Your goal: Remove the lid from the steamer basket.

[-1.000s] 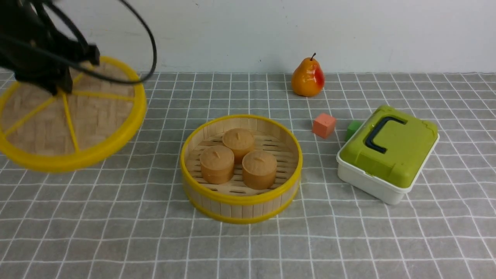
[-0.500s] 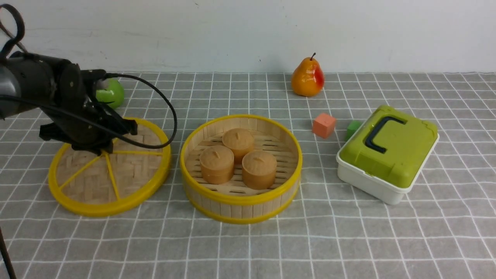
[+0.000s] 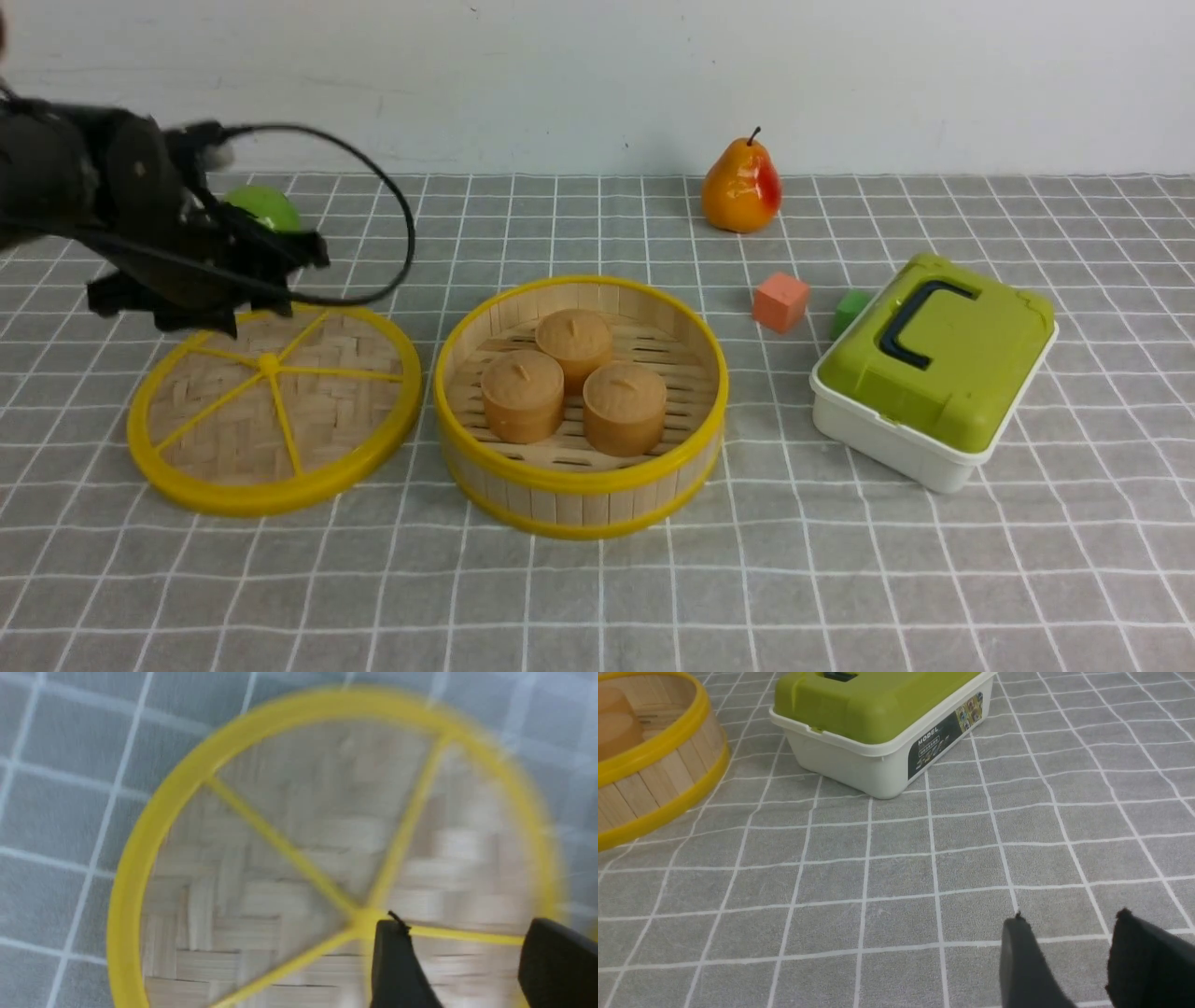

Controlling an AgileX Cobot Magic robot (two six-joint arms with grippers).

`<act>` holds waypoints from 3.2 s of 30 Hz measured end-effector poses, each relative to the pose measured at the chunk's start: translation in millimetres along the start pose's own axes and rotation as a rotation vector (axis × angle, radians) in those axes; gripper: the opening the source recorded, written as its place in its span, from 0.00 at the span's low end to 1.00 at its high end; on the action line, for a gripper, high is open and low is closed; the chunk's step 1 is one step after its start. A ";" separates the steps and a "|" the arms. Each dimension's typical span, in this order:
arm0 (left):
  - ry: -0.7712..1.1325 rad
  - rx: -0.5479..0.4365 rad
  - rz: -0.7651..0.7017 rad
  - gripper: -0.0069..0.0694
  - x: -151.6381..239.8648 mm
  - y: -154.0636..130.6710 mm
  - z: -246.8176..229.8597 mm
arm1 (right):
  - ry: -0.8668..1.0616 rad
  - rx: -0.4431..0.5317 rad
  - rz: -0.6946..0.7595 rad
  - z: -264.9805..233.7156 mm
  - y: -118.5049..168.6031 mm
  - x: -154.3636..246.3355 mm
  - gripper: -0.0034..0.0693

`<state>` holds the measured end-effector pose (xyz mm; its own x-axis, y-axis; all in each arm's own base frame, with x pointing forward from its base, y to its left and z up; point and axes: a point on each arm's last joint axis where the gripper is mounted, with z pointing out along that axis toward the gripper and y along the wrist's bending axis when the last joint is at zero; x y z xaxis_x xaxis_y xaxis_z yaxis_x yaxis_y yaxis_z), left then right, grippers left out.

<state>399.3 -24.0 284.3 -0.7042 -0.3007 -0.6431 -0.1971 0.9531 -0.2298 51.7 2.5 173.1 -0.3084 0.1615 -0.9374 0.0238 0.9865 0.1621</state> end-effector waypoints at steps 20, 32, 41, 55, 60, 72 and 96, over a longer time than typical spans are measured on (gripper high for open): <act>-0.677 0.349 0.161 0.07 161.1 46.9 -268.9 | 0.000 0.000 0.000 0.0 0.0 0.0 0.38; -0.561 0.345 0.206 0.07 257.8 77.9 -222.2 | 0.000 0.000 0.000 0.0 0.0 0.0 0.38; -0.385 0.248 0.297 0.07 280.3 88.4 -194.7 | 0.000 0.000 0.000 0.0 0.0 0.0 0.38; -0.584 0.154 0.052 0.07 302.3 115.3 -159.5 | 0.000 0.000 0.000 0.0 0.0 0.0 0.38; -0.480 0.102 0.105 0.07 311.8 119.1 -152.8 | 0.000 0.000 0.000 0.0 0.0 0.0 0.38; -0.468 0.140 0.124 0.07 313.2 115.5 -152.6 | 0.000 0.000 0.000 0.0 0.0 0.0 0.38; -0.459 0.167 0.086 0.07 313.8 113.9 -152.7 | 0.000 0.000 0.000 0.0 0.0 0.0 0.38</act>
<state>51.7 -4.4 167.8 -0.3326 -0.2413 -0.9117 -0.0127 0.9678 -0.2514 51.7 2.5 173.1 -0.3084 0.1615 -0.9374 0.0238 0.9865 0.1621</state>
